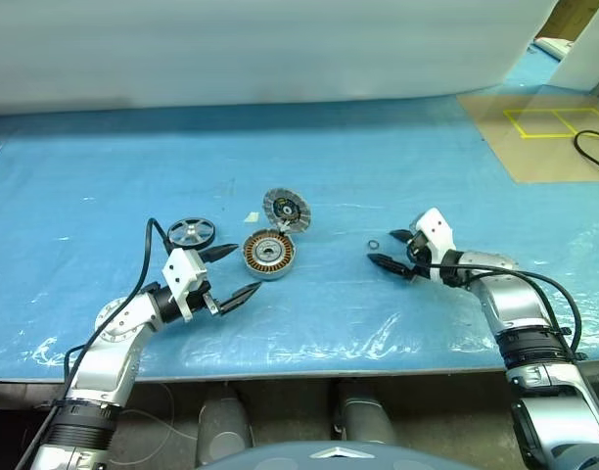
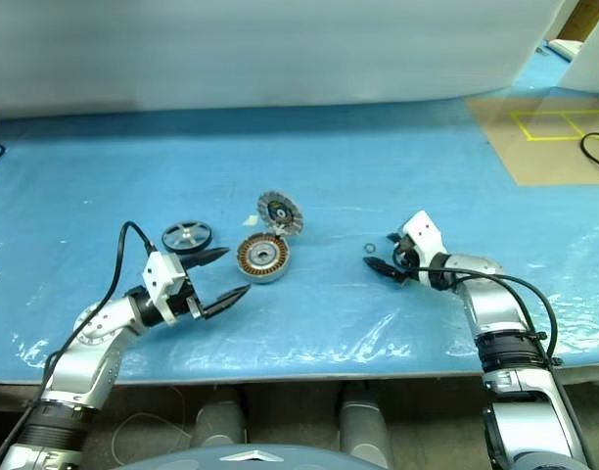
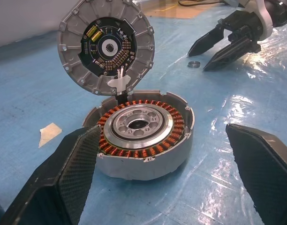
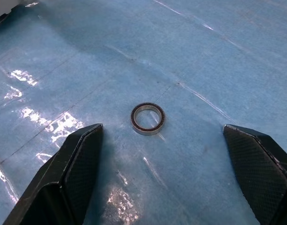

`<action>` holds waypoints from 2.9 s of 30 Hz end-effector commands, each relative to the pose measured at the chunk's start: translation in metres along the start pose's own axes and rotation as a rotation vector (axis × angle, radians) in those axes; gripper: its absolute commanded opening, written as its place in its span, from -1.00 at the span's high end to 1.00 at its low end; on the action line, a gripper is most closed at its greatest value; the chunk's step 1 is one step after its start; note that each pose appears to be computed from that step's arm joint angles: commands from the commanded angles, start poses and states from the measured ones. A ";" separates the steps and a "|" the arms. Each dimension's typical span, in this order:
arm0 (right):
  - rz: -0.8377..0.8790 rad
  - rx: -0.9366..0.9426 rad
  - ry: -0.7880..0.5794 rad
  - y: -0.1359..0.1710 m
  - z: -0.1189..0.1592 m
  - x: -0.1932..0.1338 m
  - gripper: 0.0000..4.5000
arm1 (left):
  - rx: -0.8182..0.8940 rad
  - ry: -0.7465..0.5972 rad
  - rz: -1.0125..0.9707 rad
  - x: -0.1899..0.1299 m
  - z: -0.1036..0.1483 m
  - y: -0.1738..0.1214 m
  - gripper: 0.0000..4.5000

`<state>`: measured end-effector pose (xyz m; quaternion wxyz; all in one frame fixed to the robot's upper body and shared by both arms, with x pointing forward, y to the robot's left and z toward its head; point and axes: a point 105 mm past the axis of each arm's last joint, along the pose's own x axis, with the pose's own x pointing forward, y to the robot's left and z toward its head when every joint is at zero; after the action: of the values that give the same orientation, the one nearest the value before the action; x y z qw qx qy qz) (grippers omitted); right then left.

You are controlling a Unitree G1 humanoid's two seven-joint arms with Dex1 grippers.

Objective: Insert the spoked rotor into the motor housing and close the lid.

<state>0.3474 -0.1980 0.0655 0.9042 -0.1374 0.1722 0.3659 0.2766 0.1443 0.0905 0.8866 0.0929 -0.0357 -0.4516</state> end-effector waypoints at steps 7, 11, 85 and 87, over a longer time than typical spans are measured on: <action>0.031 -0.026 0.009 0.008 0.000 0.005 -0.93 | 0.019 -0.017 0.002 -0.002 0.006 0.002 -1.00; 0.039 -0.030 0.002 0.011 0.003 0.008 -0.93 | 0.017 -0.014 0.003 -0.002 0.006 0.002 -1.00; 0.041 -0.024 0.016 0.012 -0.002 0.011 0.33 | 0.019 -0.004 0.004 -0.001 0.003 0.002 -1.00; 0.041 -0.024 0.019 0.012 -0.003 0.011 0.33 | 0.020 -0.003 0.005 -0.001 0.003 0.002 -1.00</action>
<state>0.3489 -0.1866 0.0642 0.8982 -0.1476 0.1648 0.3799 0.2774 0.1459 0.0875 0.8879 0.0926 -0.0292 -0.4497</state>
